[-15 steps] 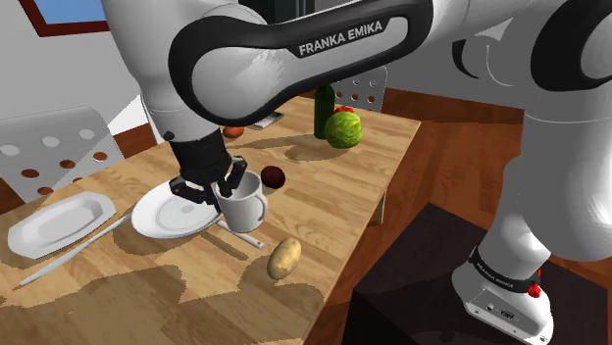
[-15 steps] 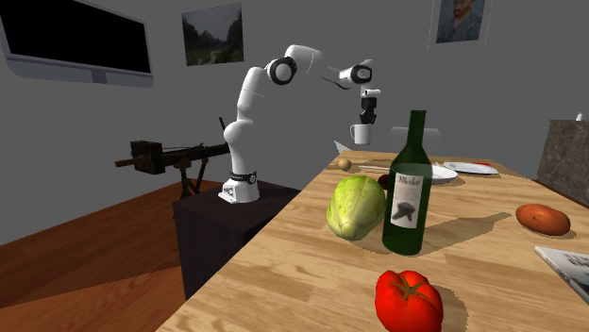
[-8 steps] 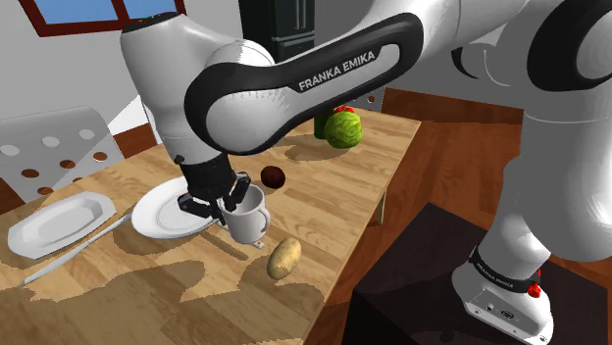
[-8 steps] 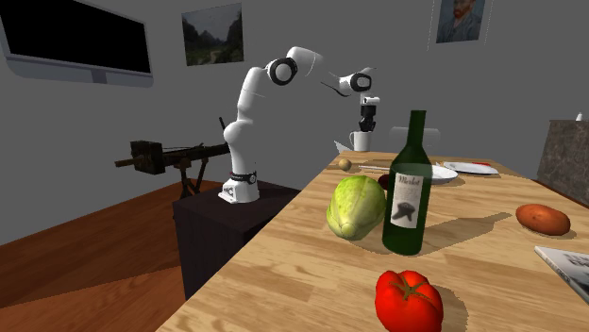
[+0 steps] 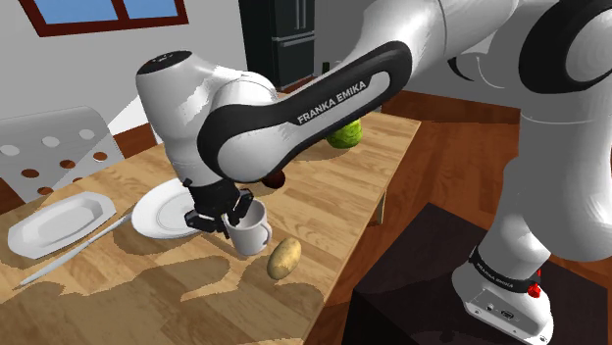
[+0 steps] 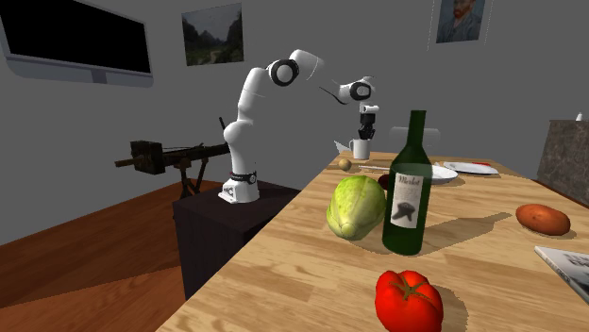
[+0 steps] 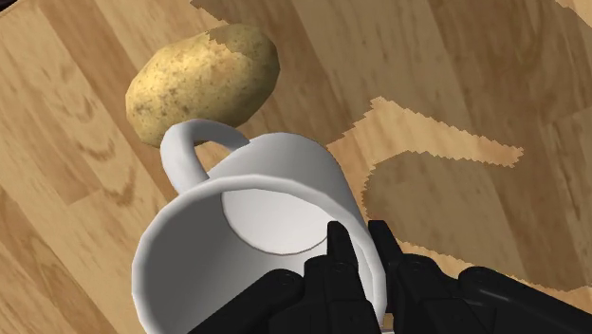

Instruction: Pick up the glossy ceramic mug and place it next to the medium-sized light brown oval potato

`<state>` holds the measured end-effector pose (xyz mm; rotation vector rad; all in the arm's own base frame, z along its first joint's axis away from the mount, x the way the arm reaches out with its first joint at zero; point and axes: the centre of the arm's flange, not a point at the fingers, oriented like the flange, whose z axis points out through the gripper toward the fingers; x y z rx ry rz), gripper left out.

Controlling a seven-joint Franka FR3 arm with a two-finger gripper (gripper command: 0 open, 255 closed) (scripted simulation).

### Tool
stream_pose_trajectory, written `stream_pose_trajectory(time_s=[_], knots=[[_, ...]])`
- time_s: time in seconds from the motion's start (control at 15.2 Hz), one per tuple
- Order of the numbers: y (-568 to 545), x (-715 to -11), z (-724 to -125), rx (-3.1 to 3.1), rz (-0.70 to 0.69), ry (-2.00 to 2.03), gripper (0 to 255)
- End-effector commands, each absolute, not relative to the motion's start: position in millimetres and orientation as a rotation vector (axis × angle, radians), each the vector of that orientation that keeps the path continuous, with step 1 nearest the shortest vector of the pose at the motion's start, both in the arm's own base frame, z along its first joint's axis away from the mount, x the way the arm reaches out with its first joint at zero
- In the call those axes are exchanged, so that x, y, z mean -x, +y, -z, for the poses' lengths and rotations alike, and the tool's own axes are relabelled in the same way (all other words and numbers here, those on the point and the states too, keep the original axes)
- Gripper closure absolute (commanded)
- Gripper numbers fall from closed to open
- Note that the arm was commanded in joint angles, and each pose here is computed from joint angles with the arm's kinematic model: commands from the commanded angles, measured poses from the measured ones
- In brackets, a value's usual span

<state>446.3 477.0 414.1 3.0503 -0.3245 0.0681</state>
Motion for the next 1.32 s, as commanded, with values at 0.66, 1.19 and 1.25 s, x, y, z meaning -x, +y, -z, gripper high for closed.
stream_pose_trajectory(time_s=[0.66,1.19,1.25], knots=[[478,-447,-362,-3.051,-0.069,-0.324,255],[478,-447,-362,-3.051,-0.069,-0.324,0],[478,-447,-362,-3.051,-0.069,-0.324,0]])
